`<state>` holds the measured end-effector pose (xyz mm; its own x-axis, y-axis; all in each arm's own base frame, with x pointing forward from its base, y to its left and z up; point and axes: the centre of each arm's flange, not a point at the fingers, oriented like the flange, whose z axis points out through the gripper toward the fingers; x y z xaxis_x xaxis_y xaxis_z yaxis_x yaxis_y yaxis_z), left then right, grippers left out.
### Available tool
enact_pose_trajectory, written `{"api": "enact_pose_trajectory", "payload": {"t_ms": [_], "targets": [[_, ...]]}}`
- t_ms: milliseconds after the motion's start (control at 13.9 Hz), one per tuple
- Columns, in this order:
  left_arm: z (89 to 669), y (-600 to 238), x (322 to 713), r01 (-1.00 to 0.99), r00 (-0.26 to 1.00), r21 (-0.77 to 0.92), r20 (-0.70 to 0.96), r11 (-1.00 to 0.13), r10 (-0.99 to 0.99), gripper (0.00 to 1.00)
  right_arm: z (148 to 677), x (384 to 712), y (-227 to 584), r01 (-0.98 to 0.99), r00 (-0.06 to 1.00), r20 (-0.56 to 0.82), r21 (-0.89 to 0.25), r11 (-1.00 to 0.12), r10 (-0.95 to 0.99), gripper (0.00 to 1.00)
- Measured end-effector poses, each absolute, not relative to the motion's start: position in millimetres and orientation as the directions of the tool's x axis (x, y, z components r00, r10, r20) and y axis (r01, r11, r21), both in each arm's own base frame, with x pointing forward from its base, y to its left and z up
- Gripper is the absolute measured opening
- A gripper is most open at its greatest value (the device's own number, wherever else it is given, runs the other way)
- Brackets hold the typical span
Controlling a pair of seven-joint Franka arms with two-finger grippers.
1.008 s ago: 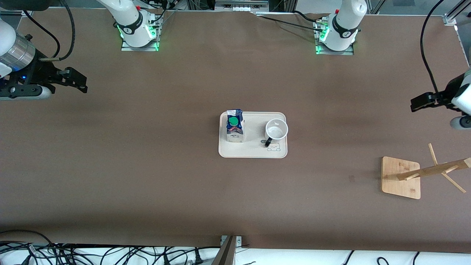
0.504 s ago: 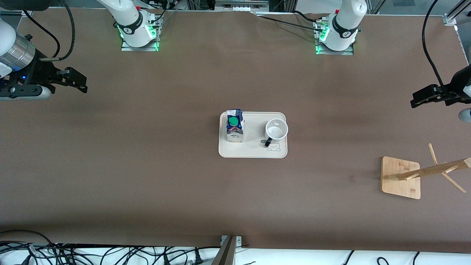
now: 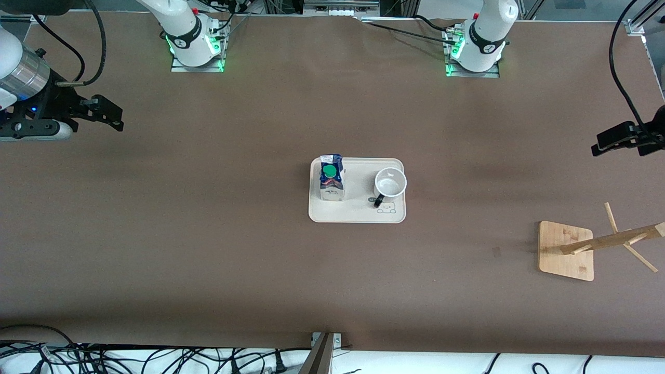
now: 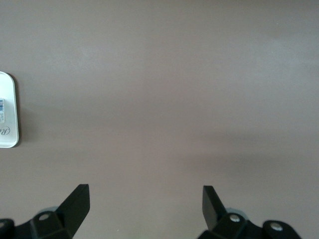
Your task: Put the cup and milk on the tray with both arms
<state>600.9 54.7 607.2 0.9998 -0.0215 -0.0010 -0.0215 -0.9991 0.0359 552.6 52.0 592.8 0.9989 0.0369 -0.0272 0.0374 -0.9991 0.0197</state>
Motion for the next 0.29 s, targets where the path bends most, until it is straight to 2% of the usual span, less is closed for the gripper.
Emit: {"api": "enact_pose_trajectory", "payload": {"t_ms": [288], "targets": [[608.7, 54.4, 584.7, -0.068, 0.997, 0.024, 0.028, -0.997, -0.067, 1.0, 593.7, 559.0, 53.2, 0.038, 0.999, 0.01, 0.017, -0.999, 0.038, 1.0]]}}
